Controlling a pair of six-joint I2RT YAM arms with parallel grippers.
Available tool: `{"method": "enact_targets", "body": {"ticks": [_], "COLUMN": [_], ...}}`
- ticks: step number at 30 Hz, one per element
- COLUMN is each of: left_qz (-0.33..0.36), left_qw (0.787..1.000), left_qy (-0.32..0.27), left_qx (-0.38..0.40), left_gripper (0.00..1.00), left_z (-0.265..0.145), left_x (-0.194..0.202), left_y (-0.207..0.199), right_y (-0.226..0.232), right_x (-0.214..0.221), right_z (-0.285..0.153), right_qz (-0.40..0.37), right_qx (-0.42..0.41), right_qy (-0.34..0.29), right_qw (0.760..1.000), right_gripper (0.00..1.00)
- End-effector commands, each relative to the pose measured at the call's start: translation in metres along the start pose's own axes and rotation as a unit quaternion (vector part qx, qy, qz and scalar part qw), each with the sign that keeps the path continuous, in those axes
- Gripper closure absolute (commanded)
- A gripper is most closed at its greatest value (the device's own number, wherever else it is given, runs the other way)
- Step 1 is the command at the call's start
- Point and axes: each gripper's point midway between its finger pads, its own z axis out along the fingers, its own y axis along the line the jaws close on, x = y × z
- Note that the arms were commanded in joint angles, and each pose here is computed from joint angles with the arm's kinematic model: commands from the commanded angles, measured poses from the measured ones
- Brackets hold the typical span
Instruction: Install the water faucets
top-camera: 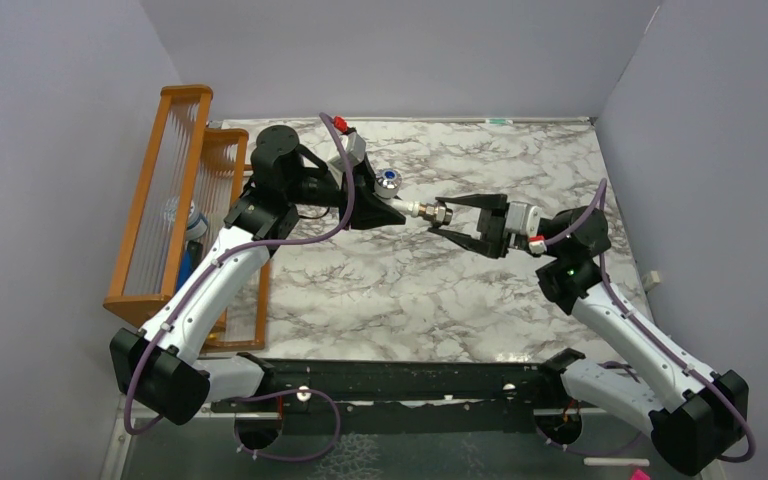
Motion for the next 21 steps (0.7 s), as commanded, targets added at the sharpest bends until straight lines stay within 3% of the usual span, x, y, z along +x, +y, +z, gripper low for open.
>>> {"method": "enact_targets", "body": {"ticks": [1, 7, 15, 21], "left_qz": [0.039, 0.057, 0.089, 0.102], "left_qw": [0.999, 0.998, 0.995, 0.994], "left_qy": [-0.012, -0.021, -0.034, -0.040], "left_qx": [0.025, 0.013, 0.006, 0.000], "left_gripper": [1.00, 1.00, 1.00, 1.00], "left_z": [0.000, 0.000, -0.001, -0.001], "left_x": [-0.013, -0.020, -0.034, -0.039], "left_y": [-0.013, -0.010, -0.011, -0.009], "right_y": [-0.004, -0.005, -0.002, -0.003], "right_x": [-0.018, -0.011, -0.009, -0.002], "right_z": [0.006, 0.009, 0.008, 0.008], "right_qz": [0.016, 0.115, 0.241, 0.351], "right_qx": [-0.001, 0.017, 0.035, 0.062], "right_qy": [-0.023, -0.016, -0.006, 0.024], "right_qw": [1.000, 0.993, 0.970, 0.934], "right_gripper": [0.84, 0.99, 0.99, 0.99]}}
